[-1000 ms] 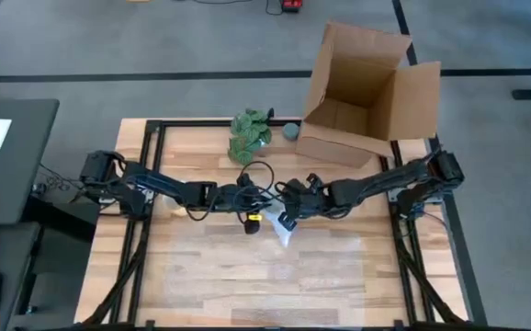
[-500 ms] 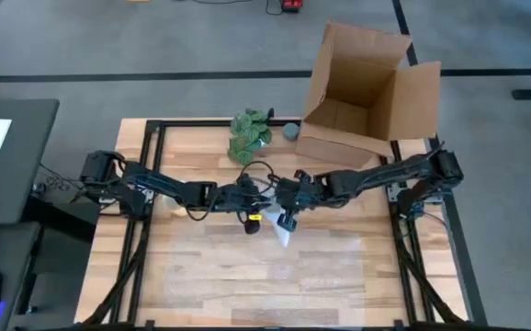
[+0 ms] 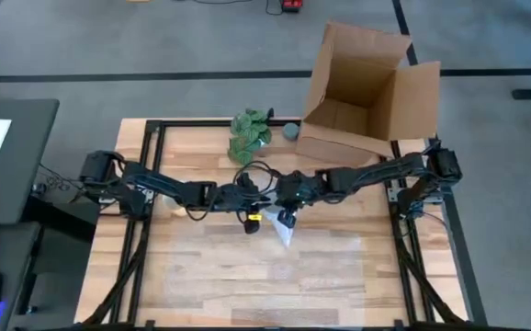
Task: Wrap mug
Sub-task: Wrap the blue cup with the bubble wrap
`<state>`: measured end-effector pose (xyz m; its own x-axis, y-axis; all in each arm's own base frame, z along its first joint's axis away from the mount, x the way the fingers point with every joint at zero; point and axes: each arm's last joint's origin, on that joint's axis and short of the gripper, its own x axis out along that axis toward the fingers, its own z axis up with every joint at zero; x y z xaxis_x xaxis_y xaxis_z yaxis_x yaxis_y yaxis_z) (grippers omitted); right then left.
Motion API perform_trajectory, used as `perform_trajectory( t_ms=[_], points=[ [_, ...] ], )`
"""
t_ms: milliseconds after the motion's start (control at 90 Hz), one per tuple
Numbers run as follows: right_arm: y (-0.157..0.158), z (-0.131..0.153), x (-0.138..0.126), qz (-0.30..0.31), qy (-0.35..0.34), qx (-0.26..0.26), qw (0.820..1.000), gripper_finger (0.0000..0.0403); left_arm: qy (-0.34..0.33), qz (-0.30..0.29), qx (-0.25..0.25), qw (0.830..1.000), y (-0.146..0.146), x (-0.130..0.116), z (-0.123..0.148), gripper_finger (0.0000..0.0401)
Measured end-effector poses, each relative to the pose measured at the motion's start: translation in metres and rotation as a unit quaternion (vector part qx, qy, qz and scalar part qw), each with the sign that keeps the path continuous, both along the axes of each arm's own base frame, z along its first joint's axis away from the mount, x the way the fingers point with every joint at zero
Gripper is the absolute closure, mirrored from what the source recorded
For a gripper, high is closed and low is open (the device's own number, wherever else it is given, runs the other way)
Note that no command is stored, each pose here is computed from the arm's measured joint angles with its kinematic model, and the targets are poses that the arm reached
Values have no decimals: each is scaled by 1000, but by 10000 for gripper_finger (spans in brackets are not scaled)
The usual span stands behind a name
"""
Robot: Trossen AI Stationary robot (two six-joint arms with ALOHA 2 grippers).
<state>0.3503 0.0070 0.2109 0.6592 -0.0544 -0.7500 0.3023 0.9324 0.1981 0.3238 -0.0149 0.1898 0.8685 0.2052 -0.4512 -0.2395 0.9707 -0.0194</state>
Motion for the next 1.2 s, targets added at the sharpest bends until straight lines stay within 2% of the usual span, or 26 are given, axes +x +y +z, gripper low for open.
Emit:
perform_trajectory(
  t_ms=[267, 467, 678, 800, 956, 1089, 1200],
  points=[
    [-2, -32, 21, 8, 55, 20, 998, 403, -21, -5, 7, 1000, 1, -21, 37, 349],
    [-5, -31, 31, 11, 133, 33, 991, 403, 35, 2, -9, 999, 1, -49, 50, 349],
    [-8, -38, 34, 79, 171, 57, 980, 403, 94, 4, -36, 995, 0, -57, 41, 349],
    [-5, -39, 32, 107, 180, 57, 976, 403, 120, -5, -48, 992, -3, -54, 31, 349],
    [6, -39, 25, 149, 199, 83, 965, 403, 152, -12, -51, 987, -10, -45, 13, 349],
    [16, -40, 21, 174, 216, 106, 955, 402, 145, -19, -55, 988, -17, -36, 2, 349],
    [25, -37, 21, 185, 220, 106, 952, 402, 130, -29, -59, 989, -22, -30, -1, 349]
  ],
)
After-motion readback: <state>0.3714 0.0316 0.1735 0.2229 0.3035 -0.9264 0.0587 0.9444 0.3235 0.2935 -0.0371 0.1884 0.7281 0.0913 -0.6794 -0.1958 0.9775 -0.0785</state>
